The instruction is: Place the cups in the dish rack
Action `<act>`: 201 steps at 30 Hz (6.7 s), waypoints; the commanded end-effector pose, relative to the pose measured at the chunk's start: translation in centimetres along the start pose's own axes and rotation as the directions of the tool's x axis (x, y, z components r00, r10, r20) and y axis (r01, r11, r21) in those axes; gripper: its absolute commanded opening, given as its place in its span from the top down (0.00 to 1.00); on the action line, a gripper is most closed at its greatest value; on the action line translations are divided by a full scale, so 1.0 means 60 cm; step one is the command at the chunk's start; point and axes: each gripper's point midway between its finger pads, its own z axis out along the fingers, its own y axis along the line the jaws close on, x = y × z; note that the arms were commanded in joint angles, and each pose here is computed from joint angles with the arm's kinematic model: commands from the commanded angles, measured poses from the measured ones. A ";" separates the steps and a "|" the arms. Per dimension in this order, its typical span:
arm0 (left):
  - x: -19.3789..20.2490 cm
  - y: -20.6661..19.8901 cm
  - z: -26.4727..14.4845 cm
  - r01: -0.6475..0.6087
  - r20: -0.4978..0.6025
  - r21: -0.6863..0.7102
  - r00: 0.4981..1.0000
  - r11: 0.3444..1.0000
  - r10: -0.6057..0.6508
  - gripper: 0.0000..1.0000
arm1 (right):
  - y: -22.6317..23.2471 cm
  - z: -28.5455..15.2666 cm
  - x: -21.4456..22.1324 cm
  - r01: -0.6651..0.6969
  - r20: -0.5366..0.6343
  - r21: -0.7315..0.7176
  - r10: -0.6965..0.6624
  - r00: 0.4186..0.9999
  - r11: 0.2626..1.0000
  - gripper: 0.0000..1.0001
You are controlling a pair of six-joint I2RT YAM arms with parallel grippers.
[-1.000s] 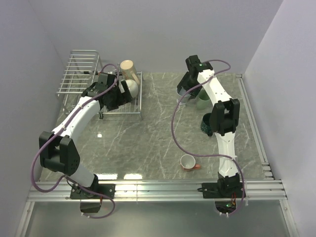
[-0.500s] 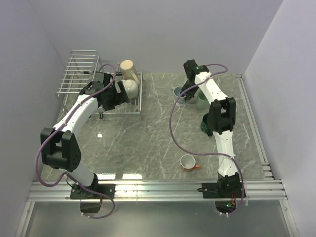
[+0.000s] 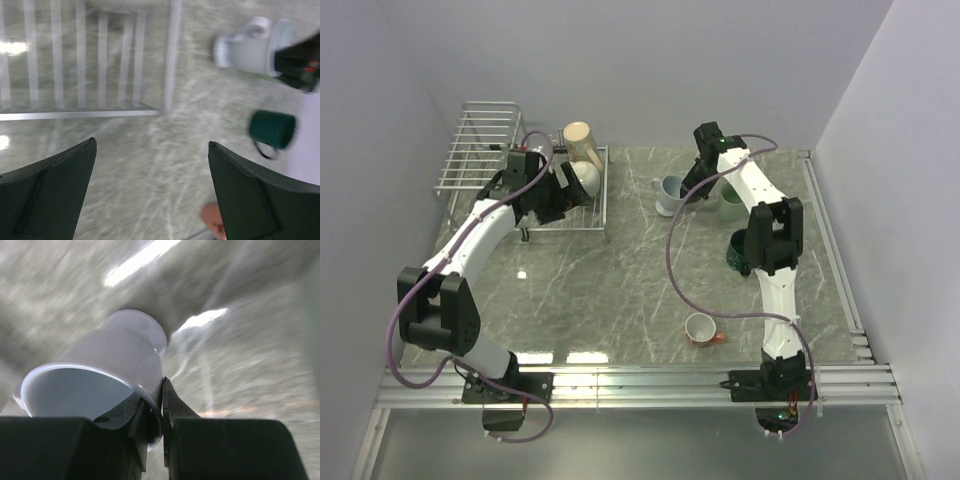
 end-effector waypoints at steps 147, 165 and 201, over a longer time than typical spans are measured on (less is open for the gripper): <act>-0.044 -0.018 0.069 -0.248 0.003 -0.322 0.965 0.914 0.263 1.00 | -0.150 -0.271 0.262 -0.107 -0.283 -0.512 -0.050 0.958 0.852 0.19; -0.058 -0.073 0.052 -0.226 0.053 -0.204 0.969 0.953 0.241 0.01 | -0.153 -0.262 0.262 -0.094 -0.285 -0.509 -0.064 0.956 0.856 0.18; -0.075 -0.114 -0.183 -0.072 0.314 -0.046 0.946 0.996 0.083 0.00 | -0.374 -0.247 0.033 -0.165 0.209 0.176 0.127 0.970 0.970 0.18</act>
